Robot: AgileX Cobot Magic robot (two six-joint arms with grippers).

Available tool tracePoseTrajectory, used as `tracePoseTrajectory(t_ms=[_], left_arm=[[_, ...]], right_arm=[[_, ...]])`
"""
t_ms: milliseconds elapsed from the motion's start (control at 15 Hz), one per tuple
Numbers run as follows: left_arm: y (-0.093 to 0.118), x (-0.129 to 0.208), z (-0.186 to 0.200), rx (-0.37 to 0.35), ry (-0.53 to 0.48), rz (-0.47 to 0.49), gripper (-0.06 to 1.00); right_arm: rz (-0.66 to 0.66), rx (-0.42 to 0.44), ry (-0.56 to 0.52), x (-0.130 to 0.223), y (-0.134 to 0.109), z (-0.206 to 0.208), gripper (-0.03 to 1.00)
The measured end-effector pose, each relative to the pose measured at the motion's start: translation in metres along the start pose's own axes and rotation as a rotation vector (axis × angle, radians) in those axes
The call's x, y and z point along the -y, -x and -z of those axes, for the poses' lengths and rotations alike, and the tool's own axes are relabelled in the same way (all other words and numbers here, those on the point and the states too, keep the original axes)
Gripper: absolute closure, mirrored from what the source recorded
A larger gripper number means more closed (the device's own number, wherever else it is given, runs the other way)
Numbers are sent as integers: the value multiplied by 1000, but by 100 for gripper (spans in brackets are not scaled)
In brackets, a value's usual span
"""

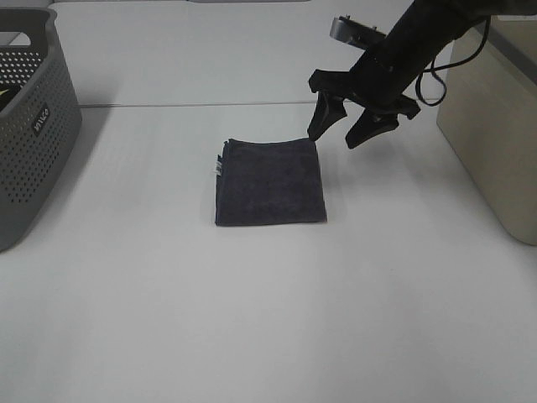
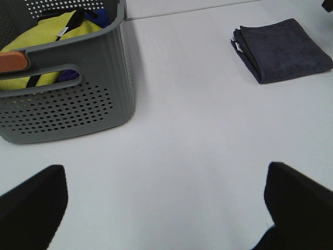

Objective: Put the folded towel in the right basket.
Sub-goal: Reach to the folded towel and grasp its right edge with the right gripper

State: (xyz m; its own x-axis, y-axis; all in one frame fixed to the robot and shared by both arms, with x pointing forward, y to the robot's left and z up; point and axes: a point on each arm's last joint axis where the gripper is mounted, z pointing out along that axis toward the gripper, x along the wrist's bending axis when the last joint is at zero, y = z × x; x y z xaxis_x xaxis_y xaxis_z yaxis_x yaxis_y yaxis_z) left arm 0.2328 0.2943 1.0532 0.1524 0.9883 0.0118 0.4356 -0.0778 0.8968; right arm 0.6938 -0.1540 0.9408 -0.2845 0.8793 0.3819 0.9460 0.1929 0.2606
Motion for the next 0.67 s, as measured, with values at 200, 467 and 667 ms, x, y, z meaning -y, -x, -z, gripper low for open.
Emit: tracePoseTrajectory(t_ms=[200, 467, 667], left_arm=[[0, 0, 0, 0, 0, 0, -3], [0, 0, 0, 0, 0, 0, -3], [0, 0, 0, 0, 0, 0, -3]], right_arm=[[-46, -55, -41, -7, 21, -30, 32], [-54, -89, -93, -6, 35, -67, 32], [-50, -134, -90, -5, 34, -74, 33]])
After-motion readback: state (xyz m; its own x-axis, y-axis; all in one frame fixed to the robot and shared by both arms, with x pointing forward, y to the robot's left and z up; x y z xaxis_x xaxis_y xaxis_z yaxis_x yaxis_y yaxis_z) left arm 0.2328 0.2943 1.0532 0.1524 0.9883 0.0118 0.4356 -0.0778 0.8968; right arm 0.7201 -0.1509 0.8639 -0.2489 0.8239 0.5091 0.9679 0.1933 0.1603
